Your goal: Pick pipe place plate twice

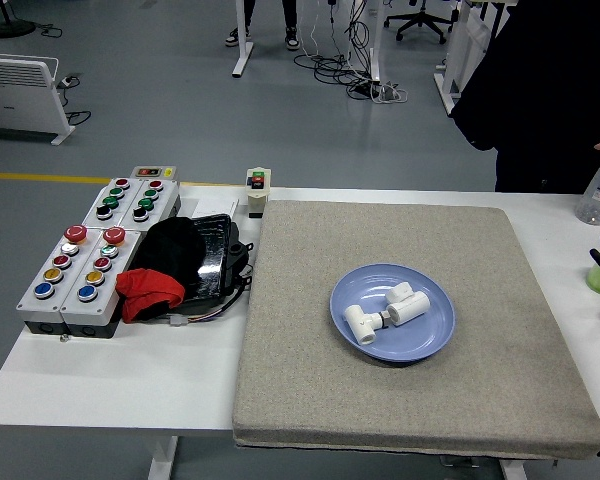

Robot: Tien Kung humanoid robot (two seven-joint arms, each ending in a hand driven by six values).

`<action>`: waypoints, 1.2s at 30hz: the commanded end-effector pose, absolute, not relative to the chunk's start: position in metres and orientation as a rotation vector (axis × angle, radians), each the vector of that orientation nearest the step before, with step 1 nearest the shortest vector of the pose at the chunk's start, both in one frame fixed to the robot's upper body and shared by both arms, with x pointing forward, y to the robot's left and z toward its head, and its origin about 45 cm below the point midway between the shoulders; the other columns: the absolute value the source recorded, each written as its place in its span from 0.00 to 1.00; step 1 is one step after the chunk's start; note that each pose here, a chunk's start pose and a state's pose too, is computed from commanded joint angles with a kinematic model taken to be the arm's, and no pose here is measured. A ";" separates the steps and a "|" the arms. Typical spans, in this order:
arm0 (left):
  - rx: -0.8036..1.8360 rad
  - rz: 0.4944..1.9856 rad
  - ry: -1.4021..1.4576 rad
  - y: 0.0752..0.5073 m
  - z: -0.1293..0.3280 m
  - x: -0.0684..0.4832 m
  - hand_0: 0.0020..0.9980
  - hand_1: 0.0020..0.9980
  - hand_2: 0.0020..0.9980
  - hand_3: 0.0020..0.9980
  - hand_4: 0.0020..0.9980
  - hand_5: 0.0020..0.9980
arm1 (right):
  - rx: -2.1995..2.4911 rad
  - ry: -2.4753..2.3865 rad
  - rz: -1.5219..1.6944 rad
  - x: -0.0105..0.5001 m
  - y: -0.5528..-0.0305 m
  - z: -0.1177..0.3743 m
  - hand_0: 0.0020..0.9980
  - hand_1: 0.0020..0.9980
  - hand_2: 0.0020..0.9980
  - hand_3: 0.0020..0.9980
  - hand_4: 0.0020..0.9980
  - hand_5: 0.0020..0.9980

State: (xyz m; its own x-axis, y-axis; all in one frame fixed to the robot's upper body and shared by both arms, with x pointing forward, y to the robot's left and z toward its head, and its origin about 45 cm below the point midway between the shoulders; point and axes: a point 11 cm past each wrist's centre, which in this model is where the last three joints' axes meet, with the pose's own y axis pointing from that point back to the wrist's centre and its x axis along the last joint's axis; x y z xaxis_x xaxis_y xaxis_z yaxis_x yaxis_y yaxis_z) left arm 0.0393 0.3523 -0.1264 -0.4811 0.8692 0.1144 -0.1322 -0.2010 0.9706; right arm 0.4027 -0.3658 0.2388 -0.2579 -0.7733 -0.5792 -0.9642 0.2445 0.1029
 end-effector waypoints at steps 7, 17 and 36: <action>0.919 1.772 1.328 0.353 -0.126 0.040 0.71 0.70 0.73 0.70 0.40 1.00 | -1.572 2.108 0.630 0.403 -0.368 0.241 0.83 0.78 0.86 0.81 0.53 0.54; 0.917 1.773 1.325 0.353 -0.126 0.042 0.71 0.70 0.73 0.70 0.40 1.00 | -1.569 2.102 0.635 0.404 -0.367 0.242 0.83 0.78 0.86 0.81 0.52 0.55; 0.908 1.773 1.318 0.353 -0.125 0.046 0.71 0.70 0.73 0.69 0.40 1.00 | -1.554 2.091 0.636 0.405 -0.370 0.246 0.83 0.78 0.86 0.82 0.52 0.55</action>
